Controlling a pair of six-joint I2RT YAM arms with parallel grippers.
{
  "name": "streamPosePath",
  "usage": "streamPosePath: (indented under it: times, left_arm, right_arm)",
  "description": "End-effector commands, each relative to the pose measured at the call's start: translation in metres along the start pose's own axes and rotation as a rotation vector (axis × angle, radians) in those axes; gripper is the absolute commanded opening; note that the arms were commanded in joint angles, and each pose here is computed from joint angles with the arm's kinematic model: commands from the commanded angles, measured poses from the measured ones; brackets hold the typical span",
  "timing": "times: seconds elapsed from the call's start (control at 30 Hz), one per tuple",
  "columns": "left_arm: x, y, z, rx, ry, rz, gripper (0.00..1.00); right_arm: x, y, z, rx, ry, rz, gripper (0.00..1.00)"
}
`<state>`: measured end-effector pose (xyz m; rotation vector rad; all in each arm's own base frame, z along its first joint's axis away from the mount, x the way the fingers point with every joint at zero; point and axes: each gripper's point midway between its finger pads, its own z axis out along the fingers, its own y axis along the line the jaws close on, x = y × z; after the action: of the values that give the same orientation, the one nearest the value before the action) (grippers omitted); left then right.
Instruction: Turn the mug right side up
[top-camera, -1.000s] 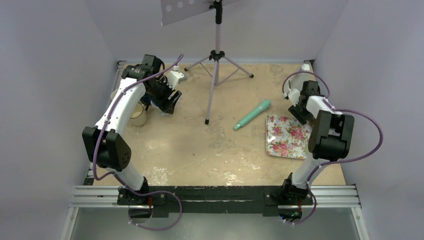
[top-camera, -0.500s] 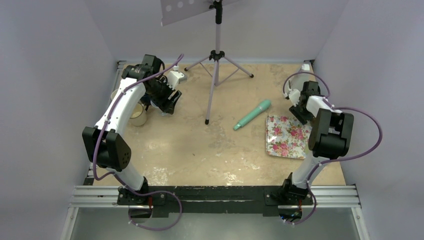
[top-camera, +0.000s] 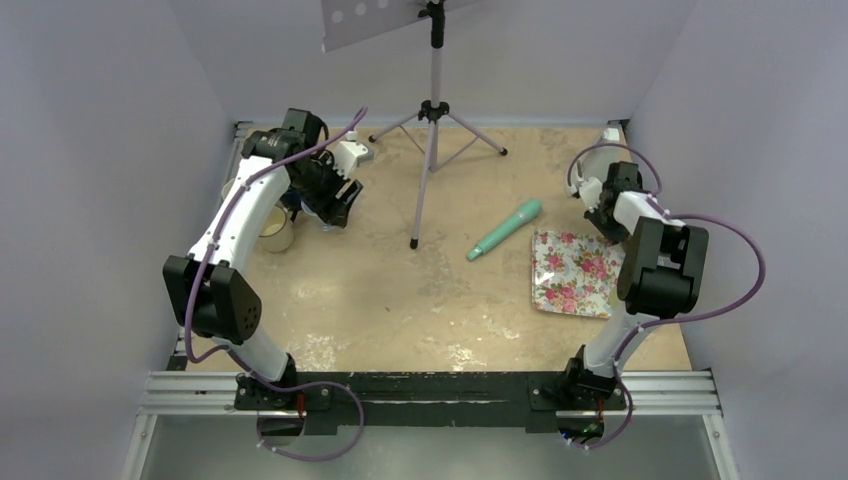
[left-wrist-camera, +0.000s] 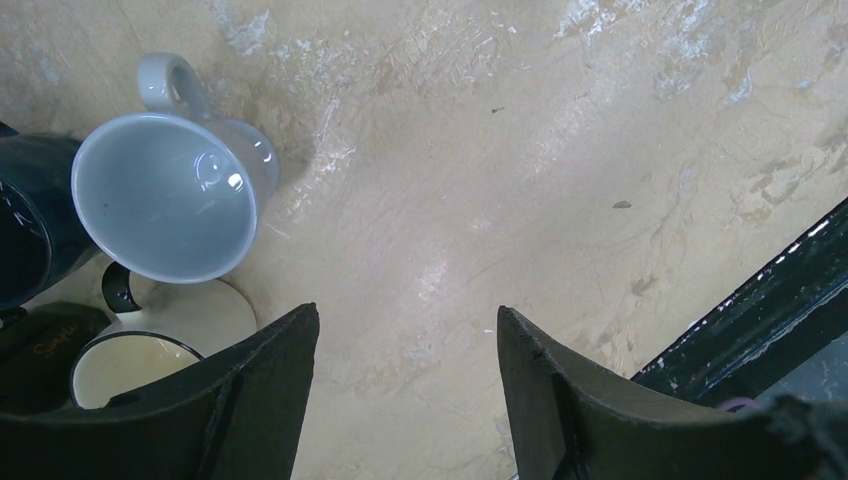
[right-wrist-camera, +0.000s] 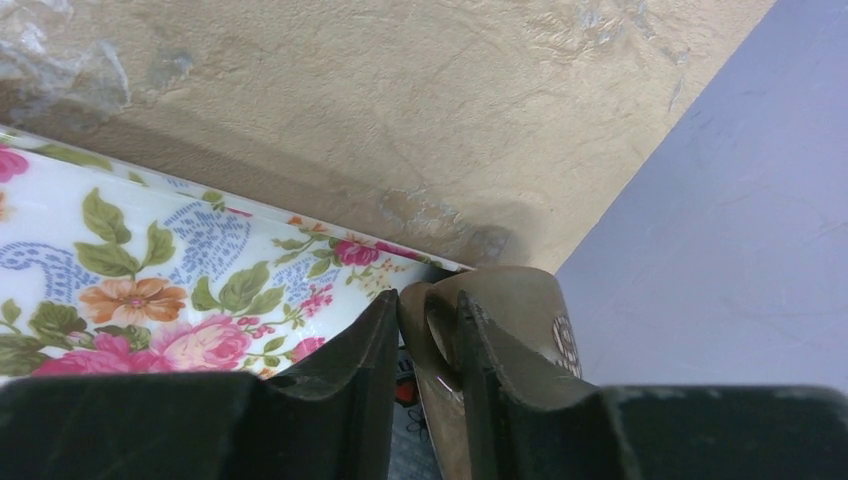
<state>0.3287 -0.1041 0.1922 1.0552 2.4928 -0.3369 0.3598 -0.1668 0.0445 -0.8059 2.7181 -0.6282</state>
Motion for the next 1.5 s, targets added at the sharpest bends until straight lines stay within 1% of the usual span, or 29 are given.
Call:
streamPosePath:
  times: [0.0,0.2,0.27,0.3,0.5,0.63,0.77,0.83,0.93,1.13,1.23,1.47]
  left_arm:
    - [-0.014,0.000,-0.021,-0.029,-0.085,0.044,0.69]
    - [-0.016,0.001,-0.023,-0.036,-0.096,0.048,0.69]
    - [-0.016,0.001,-0.022,-0.037,-0.098,0.049,0.69]
    - [-0.017,0.001,-0.022,-0.036,-0.100,0.048,0.69]
    - [-0.016,-0.004,-0.024,-0.018,-0.104,0.040,0.69]
    - [-0.018,-0.011,-0.024,0.016,-0.122,0.023,0.69]
    - [-0.022,-0.016,-0.025,0.042,-0.138,0.011,0.70]
    - [-0.022,-0.019,-0.026,0.052,-0.143,0.009,0.70]
    - [-0.023,-0.022,-0.027,0.065,-0.145,0.000,0.70]
    - [-0.028,-0.033,-0.034,0.107,-0.175,-0.019,0.72]
    - [-0.031,-0.041,-0.036,0.138,-0.194,-0.047,0.72]
    - [-0.050,-0.073,-0.037,0.308,-0.283,-0.151,0.73]
  right_arm:
    - [-0.008,-0.013,-0.012,0.015,-0.039,0.031,0.25]
    - [-0.020,-0.005,-0.016,-0.039,-0.083,0.055,0.13]
    - [-0.025,0.000,-0.018,-0.054,-0.098,0.047,0.06]
    - [-0.028,0.005,-0.020,-0.071,-0.108,0.036,0.00]
    - [-0.053,0.021,-0.043,-0.136,-0.183,0.008,0.00]
    - [-0.075,0.044,-0.065,-0.193,-0.251,-0.041,0.00]
    - [-0.083,0.063,-0.078,-0.222,-0.257,-0.054,0.00]
    - [-0.092,0.070,-0.090,-0.226,-0.298,-0.057,0.00]
    - [-0.103,0.076,-0.106,-0.242,-0.359,-0.036,0.00]
    - [-0.106,0.088,-0.124,-0.239,-0.419,-0.018,0.00]
    - [-0.115,0.094,-0.134,-0.255,-0.507,-0.011,0.00]
    - [-0.120,0.095,-0.146,-0.240,-0.584,0.055,0.00]
